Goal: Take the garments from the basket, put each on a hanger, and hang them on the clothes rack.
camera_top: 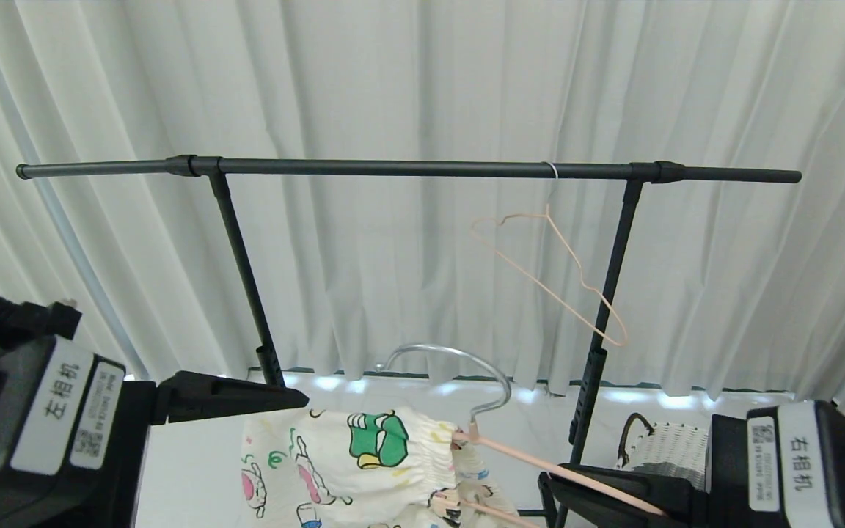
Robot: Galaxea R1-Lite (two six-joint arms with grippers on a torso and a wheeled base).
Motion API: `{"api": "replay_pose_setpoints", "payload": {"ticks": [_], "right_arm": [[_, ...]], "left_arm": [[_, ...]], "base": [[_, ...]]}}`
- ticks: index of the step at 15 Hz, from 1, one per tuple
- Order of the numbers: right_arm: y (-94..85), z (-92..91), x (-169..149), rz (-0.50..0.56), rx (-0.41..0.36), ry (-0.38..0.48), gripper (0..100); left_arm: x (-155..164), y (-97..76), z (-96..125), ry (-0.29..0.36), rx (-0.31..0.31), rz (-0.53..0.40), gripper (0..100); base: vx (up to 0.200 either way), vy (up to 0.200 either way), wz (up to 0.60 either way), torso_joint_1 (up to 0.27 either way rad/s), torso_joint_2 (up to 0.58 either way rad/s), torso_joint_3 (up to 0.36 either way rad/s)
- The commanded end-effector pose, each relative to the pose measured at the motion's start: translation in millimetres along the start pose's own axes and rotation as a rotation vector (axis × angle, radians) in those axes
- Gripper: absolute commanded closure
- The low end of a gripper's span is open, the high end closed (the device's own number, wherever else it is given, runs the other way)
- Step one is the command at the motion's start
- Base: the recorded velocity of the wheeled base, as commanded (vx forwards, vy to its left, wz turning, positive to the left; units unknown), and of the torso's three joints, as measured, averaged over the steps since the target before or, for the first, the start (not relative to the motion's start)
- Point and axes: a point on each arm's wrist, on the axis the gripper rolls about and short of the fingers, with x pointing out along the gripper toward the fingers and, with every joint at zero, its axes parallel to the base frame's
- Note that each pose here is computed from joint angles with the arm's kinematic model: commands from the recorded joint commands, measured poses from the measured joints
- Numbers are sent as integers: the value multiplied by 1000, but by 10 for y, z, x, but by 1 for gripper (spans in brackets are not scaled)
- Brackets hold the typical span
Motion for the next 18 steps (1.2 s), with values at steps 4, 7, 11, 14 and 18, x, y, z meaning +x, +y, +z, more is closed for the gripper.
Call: {"api": "replay_pose_setpoints", "payload": {"ticks": [4, 7, 11, 14, 18], "right_arm": [[125, 48, -66, 64, -42, -34, 100], [170, 62, -71, 84, -56, -40, 100], [173, 78, -75, 85, -68, -47, 100], [172, 78, -75, 83, -69, -47, 100], [179, 41, -73, 83, -71, -33, 100]], "left_arm": [[178, 44, -33, 4, 27, -25, 0], [260, 72, -43, 2, 28, -26, 0], [274, 52, -90, 17, 23, -34, 100], [271, 49, -93, 17, 23, -34, 100], [284, 34, -128, 27, 11, -45, 100]], "base": [[0, 0, 0, 0, 0, 0], [0, 0, 0, 0, 0, 0], [0, 0, 0, 0, 0, 0], [0, 0, 0, 0, 0, 0], [0, 0, 0, 0, 0, 0]]}}
